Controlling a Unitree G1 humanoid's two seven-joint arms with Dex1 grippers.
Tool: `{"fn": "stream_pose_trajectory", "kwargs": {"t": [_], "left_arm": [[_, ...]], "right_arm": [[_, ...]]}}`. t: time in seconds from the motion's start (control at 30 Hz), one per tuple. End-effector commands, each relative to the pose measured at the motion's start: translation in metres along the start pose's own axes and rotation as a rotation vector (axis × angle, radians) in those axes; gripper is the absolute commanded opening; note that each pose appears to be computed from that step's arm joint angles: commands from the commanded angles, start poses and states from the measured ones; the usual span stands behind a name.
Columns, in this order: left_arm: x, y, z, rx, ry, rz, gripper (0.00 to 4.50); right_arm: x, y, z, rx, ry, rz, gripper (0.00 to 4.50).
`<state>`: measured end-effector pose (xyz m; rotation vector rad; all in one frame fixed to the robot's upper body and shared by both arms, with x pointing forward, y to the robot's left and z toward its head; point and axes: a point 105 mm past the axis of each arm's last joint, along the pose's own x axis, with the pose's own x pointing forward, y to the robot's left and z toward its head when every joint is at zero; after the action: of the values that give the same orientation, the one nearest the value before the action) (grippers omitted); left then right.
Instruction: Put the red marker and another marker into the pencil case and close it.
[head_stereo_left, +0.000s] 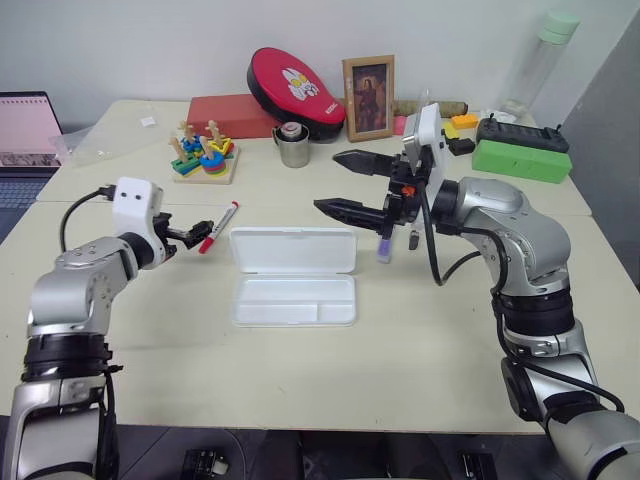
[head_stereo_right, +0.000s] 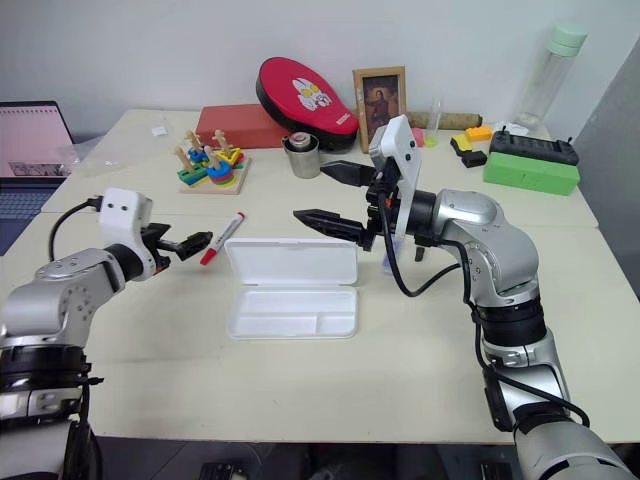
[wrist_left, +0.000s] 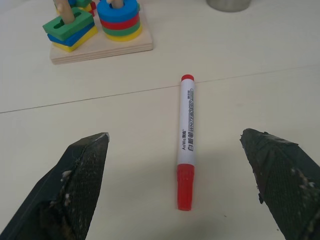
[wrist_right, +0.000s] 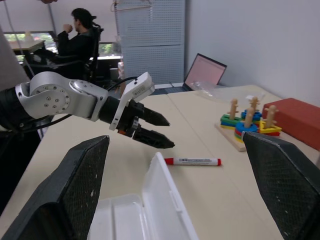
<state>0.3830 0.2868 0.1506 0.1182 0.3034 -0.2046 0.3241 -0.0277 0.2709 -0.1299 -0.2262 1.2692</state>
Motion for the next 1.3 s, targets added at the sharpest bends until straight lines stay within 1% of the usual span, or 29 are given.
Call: {"fn": "stream_pose_trajectory", "kwargs": {"t": [0.03,0.07,0.1,0.23,0.57,0.7,0.73,0.87,0.9,0.93,0.97,1.0,1.03,1.1,1.13,1.2,1.3], "left_arm": [[0.014,-0.004,-0.018,0.028,0.067,-0.028,4.50],[0.016,-0.006,-0.024,0.032,0.089,-0.038,4.50],[0.018,-0.006,-0.029,0.035,0.109,-0.037,4.12],[0.021,-0.006,-0.038,0.049,0.133,-0.044,3.40],[0.024,-0.005,-0.035,0.043,0.096,-0.024,1.35],[0.020,0.002,-0.025,0.019,0.051,0.012,0.59],[0.019,0.006,-0.022,0.007,0.033,0.030,0.46],[0.016,0.015,-0.012,-0.009,-0.020,0.096,0.43],[0.015,0.016,-0.003,0.006,-0.051,0.110,0.43],[0.012,0.017,0.013,0.030,-0.119,0.122,0.43],[0.006,0.014,0.035,0.047,-0.214,0.108,0.43],[-0.002,0.005,0.056,0.061,-0.307,0.059,0.43],[-0.015,-0.013,0.080,0.064,-0.403,-0.049,0.43],[-0.044,-0.060,0.105,0.188,-0.491,-0.303,0.43],[-0.056,-0.079,0.110,0.252,-0.510,-0.398,0.43],[-0.077,-0.106,0.113,0.304,-0.502,-0.561,0.43],[-0.108,-0.144,0.097,0.409,-0.392,-0.845,0.43]], "right_arm": [[0.000,-0.002,0.019,-0.065,-0.052,-0.026,4.44],[0.000,-0.002,0.020,-0.068,-0.053,-0.028,4.44],[0.000,-0.002,0.021,-0.072,-0.054,-0.029,4.50],[-0.003,-0.003,0.024,-0.079,-0.055,-0.033,4.50],[-0.004,-0.002,0.028,-0.081,-0.061,-0.022,4.50],[-0.005,-0.002,0.029,-0.079,-0.063,-0.017,4.50],[-0.005,-0.002,0.029,-0.079,-0.063,-0.018,4.50],[-0.010,-0.004,0.032,-0.072,-0.078,-0.020,4.50],[-0.013,-0.004,0.035,-0.069,-0.087,-0.016,4.50],[-0.017,-0.004,0.038,-0.067,-0.093,-0.006,4.50],[-0.022,-0.003,0.039,-0.068,-0.093,0.005,4.50],[-0.027,-0.003,0.040,-0.070,-0.089,0.014,4.50],[-0.035,-0.001,0.040,-0.063,-0.076,0.034,4.50],[-0.052,0.005,0.040,-0.052,-0.035,0.080,4.50],[-0.058,0.008,0.040,-0.049,-0.019,0.095,4.50],[-0.067,0.011,0.039,-0.047,0.006,0.106,4.50],[-0.076,0.009,0.030,-0.057,0.065,0.082,4.50]]}}
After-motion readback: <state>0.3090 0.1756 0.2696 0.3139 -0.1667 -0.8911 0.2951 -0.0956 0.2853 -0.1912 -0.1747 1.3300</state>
